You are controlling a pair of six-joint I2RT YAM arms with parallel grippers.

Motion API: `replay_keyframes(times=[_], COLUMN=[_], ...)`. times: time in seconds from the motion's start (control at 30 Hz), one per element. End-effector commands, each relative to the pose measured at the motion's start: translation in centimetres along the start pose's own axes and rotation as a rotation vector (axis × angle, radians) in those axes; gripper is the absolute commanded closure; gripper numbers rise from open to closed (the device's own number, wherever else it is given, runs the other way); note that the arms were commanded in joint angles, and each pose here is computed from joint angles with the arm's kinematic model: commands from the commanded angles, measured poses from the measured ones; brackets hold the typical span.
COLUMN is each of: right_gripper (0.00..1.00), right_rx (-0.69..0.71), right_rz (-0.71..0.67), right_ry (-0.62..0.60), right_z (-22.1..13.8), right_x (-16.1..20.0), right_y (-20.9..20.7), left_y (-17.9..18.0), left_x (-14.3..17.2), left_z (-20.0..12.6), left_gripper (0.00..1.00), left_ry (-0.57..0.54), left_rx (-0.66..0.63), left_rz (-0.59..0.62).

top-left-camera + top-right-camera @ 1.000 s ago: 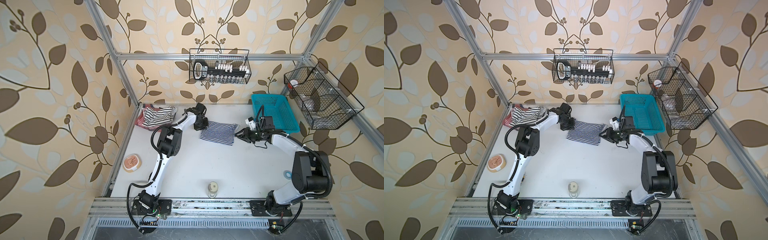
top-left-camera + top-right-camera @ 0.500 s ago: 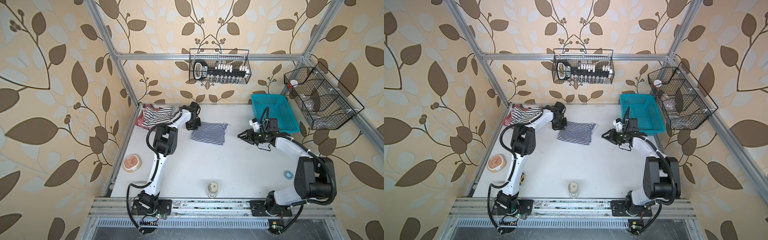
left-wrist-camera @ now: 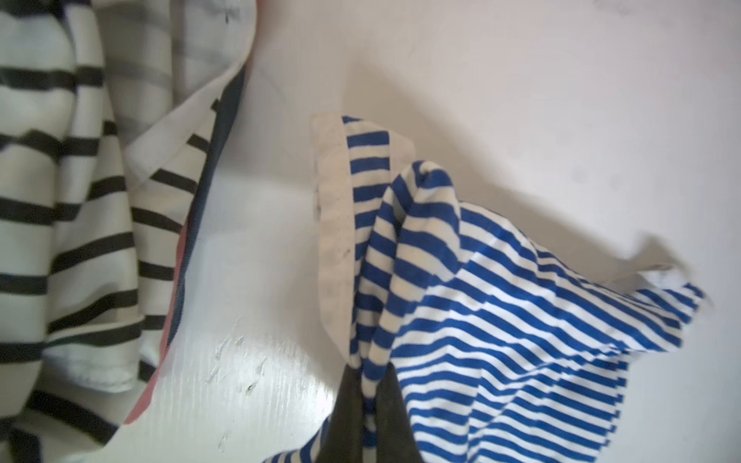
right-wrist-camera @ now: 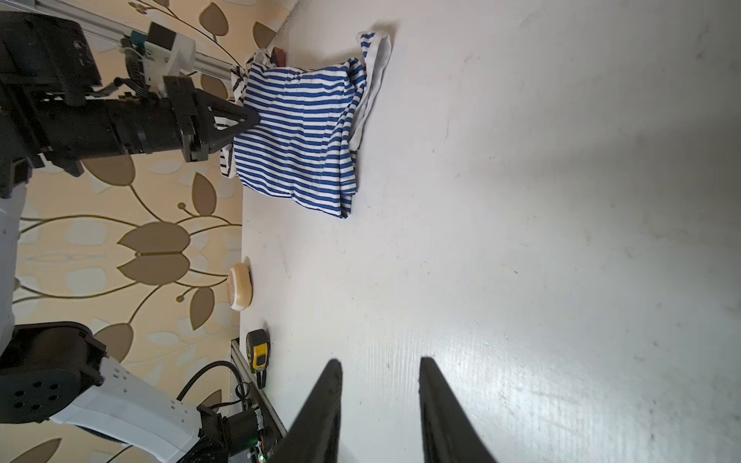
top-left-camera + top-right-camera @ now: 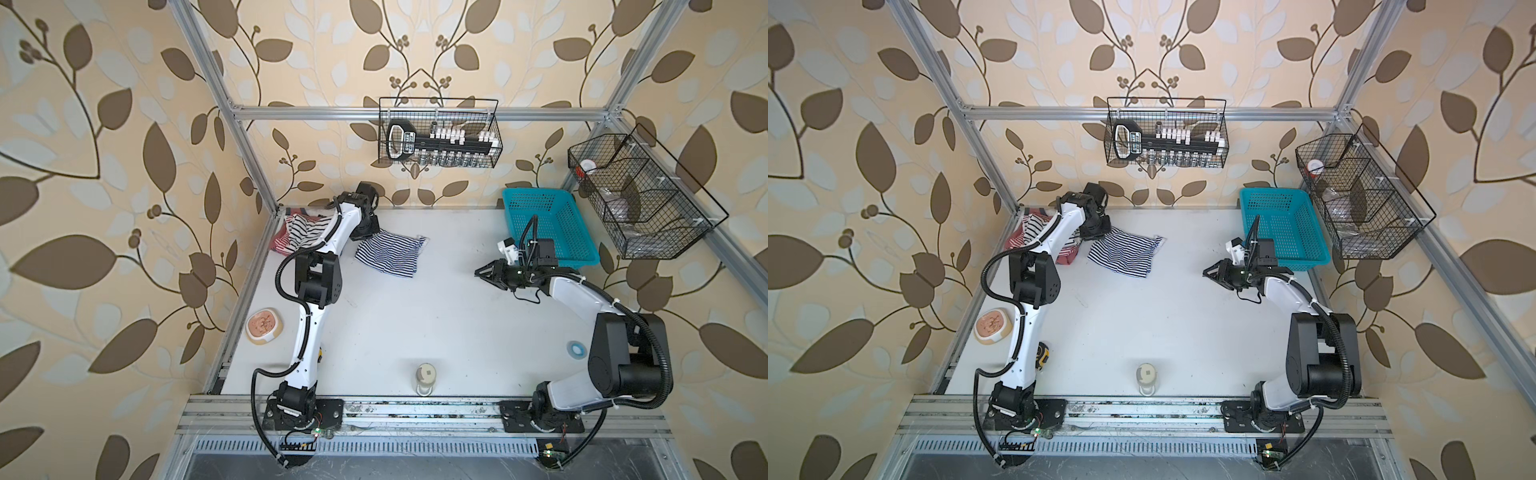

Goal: Fold and stack tank tops
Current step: Pick up the tank top from the top-center of the table.

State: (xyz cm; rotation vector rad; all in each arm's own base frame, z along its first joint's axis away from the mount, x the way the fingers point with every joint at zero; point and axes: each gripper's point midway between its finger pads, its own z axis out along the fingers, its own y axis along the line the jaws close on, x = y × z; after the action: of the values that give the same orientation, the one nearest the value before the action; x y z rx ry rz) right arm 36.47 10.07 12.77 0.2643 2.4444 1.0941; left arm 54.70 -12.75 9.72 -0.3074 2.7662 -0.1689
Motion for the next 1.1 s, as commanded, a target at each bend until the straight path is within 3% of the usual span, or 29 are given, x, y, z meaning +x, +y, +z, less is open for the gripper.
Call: replay_keyframes(times=[0.0,0.27,0.53,0.8,1.07], right_gripper=[0.67,0.68,0.68,0.68,0.68], right_rx=[-0.018,-0.011,-0.009,-0.004,-0.011], right_rz=[0.014,0.023,0.027,0.034,0.024], right_ry=[0.021,0.031,0.035,0.048,0.072], right_z=[0.5,0.9,1.3,2.2,3.6], right_x=[0.7,0.8,0.8,0.9,1.0], right_y=[-0.2,-0.7,-0.8,-1.2,-0.6], left_y=[0.0,0.5,2.5,4.9,9.9], left_x=[-0.5,-2.1,-5.5,-10.1,-11.5], left_z=[-2.1,-2.9,-5.7,-11.7,-16.7], left_gripper=[1.00,1.00,1.00,1.00,1.00], left_ry=[-0.031,-0.078,-0.189,-0.374,-0.448], left_rx=[-0.021,-0.044,-0.052,-0.039,-0.075], left_rz=[0.038,0.057,0.046,0.038,-0.021])
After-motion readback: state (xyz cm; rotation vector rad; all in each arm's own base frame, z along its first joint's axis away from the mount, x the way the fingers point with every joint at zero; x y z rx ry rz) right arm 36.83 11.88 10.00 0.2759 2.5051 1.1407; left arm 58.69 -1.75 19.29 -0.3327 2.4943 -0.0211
